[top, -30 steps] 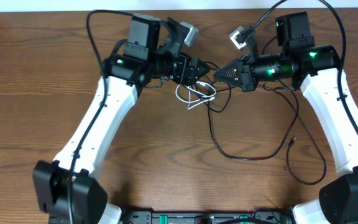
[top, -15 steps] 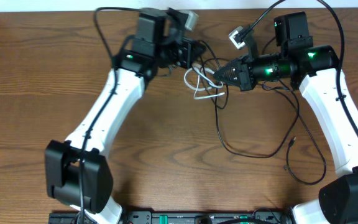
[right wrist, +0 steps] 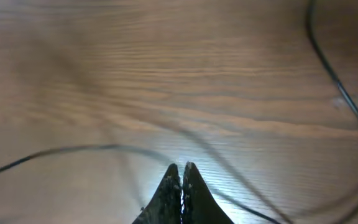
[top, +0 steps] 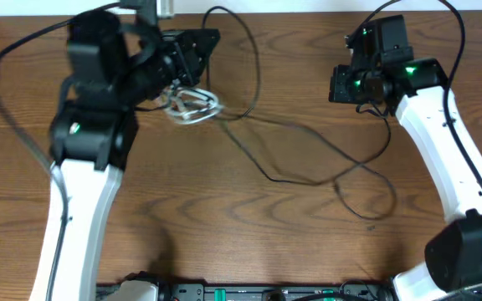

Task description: Untangle cables

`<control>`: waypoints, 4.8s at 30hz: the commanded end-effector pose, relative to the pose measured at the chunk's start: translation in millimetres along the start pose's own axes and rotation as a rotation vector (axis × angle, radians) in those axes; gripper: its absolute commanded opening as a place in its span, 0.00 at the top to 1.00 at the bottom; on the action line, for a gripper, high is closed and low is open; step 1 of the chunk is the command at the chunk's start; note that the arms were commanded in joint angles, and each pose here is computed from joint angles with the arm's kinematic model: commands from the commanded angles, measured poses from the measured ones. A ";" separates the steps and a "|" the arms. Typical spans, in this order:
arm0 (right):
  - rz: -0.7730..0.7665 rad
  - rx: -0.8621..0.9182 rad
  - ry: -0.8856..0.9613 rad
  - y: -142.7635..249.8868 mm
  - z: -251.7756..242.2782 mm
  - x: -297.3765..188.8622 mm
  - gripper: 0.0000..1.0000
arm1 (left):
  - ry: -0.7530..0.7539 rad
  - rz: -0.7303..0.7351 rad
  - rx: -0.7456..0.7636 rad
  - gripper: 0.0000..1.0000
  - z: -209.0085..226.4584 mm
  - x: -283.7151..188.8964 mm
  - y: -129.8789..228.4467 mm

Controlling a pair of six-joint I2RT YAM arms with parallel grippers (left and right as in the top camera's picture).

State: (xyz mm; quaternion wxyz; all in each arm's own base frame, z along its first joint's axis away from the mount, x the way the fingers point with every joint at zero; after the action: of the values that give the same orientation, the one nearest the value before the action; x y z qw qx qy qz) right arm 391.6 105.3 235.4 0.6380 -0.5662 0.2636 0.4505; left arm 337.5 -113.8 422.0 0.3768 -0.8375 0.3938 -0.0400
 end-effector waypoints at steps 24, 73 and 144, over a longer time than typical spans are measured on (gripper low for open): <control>-0.125 -0.413 -0.834 -6.8 98.7 -21.5 0.01 | -0.161 -0.110 -0.201 0.93 31.4 3.4 -20.4; 0.083 0.097 0.054 -3.7 -100.2 33.5 0.99 | -0.344 -0.113 -0.204 0.92 99.2 -52.1 -34.4; 0.200 0.349 0.200 28.4 -145.3 -2.3 0.28 | -0.531 0.677 -0.085 0.93 208.7 100.5 214.2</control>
State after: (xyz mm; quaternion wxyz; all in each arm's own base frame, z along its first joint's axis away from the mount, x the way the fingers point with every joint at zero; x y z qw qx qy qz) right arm 388.6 -47.7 190.4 0.6560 -0.4478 0.4764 0.3772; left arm 346.8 -144.2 91.2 0.4269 -0.6427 0.5460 0.3264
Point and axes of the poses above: each gripper's point midway between its finger pads, its own x axis out along the fingers, its own z axis along the line the jaws close on, y = z × x, the point moved 6 cm from there along -x, back along the fingers, and after that the axes turned 10 degrees about -x, right-handed, at the moved point
